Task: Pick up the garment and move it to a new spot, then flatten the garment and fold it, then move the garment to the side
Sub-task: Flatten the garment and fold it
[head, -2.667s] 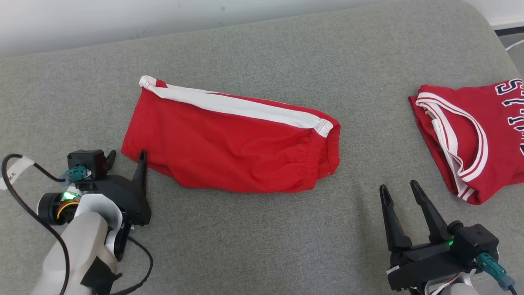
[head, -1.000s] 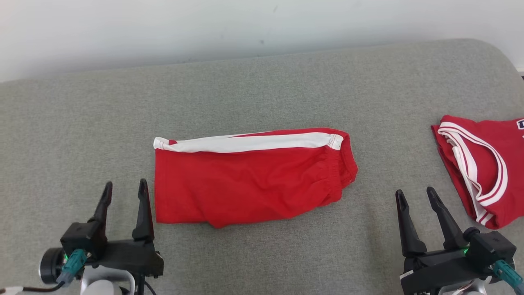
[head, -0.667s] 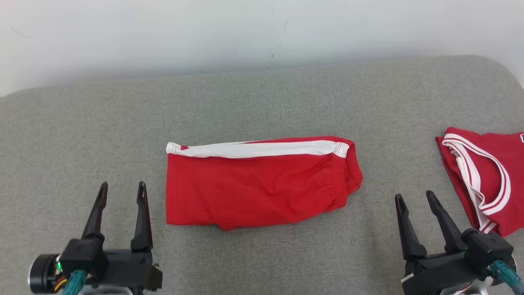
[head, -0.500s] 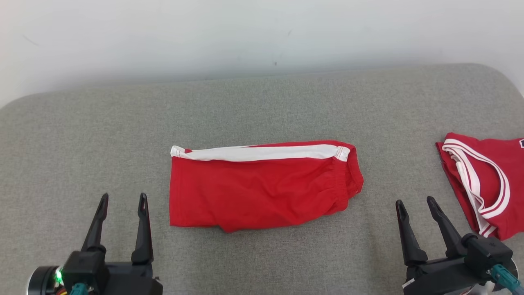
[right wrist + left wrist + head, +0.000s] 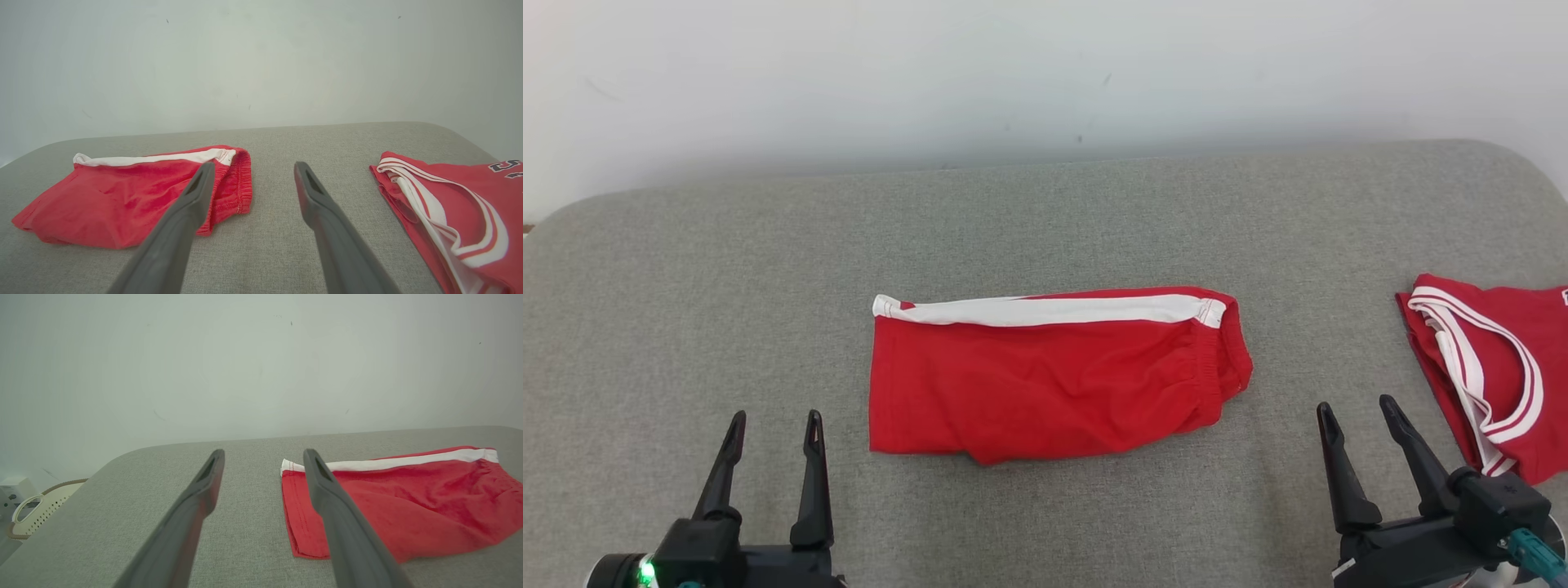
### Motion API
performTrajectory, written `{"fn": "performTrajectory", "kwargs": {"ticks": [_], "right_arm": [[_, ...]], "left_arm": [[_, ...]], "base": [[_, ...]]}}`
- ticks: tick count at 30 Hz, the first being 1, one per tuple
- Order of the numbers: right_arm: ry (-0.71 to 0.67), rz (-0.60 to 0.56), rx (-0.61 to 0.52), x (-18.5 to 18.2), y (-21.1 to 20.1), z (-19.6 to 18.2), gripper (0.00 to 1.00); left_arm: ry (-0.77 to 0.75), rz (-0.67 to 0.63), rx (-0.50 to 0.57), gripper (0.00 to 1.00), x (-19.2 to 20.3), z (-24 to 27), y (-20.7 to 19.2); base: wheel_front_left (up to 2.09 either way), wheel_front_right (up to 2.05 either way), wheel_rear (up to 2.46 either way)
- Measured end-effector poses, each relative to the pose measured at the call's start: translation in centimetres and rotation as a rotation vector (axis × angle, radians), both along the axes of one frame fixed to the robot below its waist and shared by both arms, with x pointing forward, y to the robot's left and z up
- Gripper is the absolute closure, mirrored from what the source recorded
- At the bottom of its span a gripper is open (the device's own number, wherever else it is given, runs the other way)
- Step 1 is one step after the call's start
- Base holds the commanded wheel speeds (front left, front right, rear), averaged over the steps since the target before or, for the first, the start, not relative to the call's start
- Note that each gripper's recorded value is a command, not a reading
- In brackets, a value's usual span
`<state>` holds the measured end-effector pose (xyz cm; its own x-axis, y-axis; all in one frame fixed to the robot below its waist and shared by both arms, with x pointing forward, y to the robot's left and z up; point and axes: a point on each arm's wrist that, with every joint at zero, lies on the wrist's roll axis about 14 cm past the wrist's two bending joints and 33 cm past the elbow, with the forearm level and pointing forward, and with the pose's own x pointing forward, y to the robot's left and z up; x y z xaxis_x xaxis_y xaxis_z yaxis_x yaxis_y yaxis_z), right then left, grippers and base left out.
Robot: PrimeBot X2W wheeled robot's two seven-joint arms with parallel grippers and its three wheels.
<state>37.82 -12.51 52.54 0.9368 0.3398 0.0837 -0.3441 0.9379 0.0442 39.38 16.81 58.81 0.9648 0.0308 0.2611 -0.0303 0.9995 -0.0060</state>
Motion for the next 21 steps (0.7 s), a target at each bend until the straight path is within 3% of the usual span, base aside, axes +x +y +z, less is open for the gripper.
{"fn": "performTrajectory", "kwargs": {"ticks": [11, 21], "right_arm": [[0.002, 0.022, -0.03, 2.5, 0.1, 0.1, 0.0], [0.166, 0.109, -0.034, 5.8, 2.8, -5.1, 0.0]], "left_arm": [[-0.005, 0.003, -0.001, 0.0, -0.2, 0.1, 0.2], [0.003, -0.014, -0.004, 0.0, 0.6, -0.5, -0.4]], "base": [[0.0, 0.0, 0.0], [0.0, 0.0, 0.0]]}}
